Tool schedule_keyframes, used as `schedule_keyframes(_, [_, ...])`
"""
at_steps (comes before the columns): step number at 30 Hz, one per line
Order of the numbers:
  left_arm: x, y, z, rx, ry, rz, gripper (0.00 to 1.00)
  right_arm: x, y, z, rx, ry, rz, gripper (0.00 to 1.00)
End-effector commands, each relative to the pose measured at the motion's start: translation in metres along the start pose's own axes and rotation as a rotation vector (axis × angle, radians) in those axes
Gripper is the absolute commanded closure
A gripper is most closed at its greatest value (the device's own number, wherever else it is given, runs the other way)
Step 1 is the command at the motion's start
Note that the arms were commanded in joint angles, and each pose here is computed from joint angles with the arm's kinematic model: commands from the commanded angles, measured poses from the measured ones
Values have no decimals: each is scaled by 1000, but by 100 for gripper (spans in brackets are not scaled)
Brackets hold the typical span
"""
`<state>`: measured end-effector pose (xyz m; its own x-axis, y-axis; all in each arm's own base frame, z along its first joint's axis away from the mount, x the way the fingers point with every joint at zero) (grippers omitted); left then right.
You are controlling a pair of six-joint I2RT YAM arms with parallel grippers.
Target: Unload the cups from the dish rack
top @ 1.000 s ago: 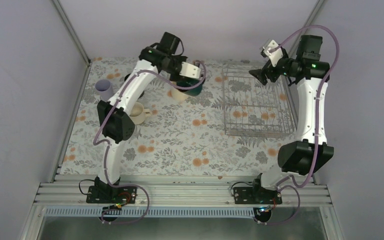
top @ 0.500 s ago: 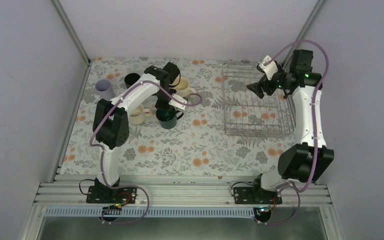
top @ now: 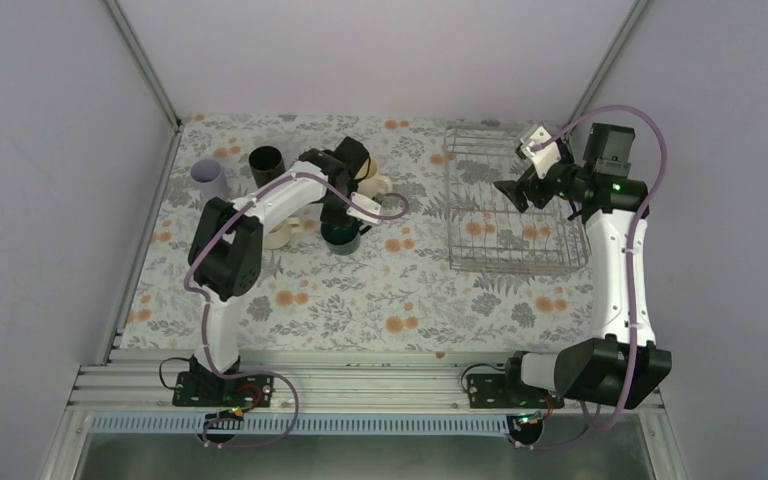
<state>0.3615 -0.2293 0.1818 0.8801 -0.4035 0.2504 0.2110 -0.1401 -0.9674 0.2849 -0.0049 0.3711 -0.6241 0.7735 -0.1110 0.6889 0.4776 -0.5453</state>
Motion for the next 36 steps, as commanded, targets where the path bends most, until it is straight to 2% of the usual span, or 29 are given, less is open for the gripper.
schedule_keyframes(1, [19, -4, -3, 37, -42, -131, 93, 7, -6, 0, -36, 9, 5, 0])
schedule_keyframes(2, [21, -5, -3, 39, -47, -144, 89, 8, -7, 1, -37, 6, 12, 0])
schedule_keyframes(4, [23, -10, -5, 32, -51, -173, 66, 11, -10, 2, -45, 0, 28, 0])
schedule_keyframes(5, [22, -11, -6, 28, -44, -175, 63, 12, -12, 2, -46, -1, 32, 0])
schedule_keyframes(9, [20, -8, -8, 23, -37, -162, 63, 16, -19, -2, -54, -8, 42, 0])
schedule_keyframes(10, [20, -6, -8, 30, -40, -159, 58, 17, -21, -3, -59, -11, 46, 0])
schedule_keyframes(11, [19, -6, -8, 36, -39, -153, 38, 18, -23, -3, -62, -12, 48, 0])
schedule_keyframes(12, [18, -11, -8, 39, -41, -168, 6, 20, -25, -3, -64, -10, 51, 0])
schedule_keyframes(13, [19, -19, -7, 35, -45, -204, 1, 22, -27, -2, -64, -12, 52, 0])
schedule_keyframes(16, [18, -59, -6, 10, -70, -346, 0, 28, -31, 7, -56, -24, 99, 0])
schedule_keyframes(21, [5, -154, 11, -52, -286, -695, 0, 43, -34, 30, -153, 30, 210, 0])
schedule_keyframes(23, [-18, -181, 32, -99, -354, -802, 0, 51, -38, 41, -185, 69, 236, 0])
schedule_keyframes(25, [-51, -191, 53, -110, -420, -913, 0, 64, -39, 53, -213, 66, 216, 0])
schedule_keyframes(27, [-81, -212, 68, -163, -522, -1049, 0, 79, -41, 65, -252, 52, 187, 0])
schedule_keyframes(28, [-97, -220, 72, -227, -551, -1074, 0, 86, -42, 71, -274, 40, 175, 0])
schedule_keyframes(31, [-151, -222, 74, -354, -577, -1101, 0, 98, -47, 88, -350, 58, 238, 0])
schedule_keyframes(34, [-194, -198, 77, -375, -701, -1221, 0, 100, -62, 101, -461, 158, 471, 0])
schedule_keyframes(36, [-219, -180, 77, -392, -752, -1288, 0, 95, -59, 109, -434, 215, 534, 0])
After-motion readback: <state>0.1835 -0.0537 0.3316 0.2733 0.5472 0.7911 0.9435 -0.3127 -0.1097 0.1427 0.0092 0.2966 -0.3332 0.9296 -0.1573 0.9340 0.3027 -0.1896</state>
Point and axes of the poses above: each gripper's point midway between its finger pads, its own y axis out along the fingers, its own x axis along the line the jaws close on, z = x × y, the point moved 10 cm from there along -y, back along the fingers, and after that the axes turned 13 degrees about y, right-handed, at the moved point
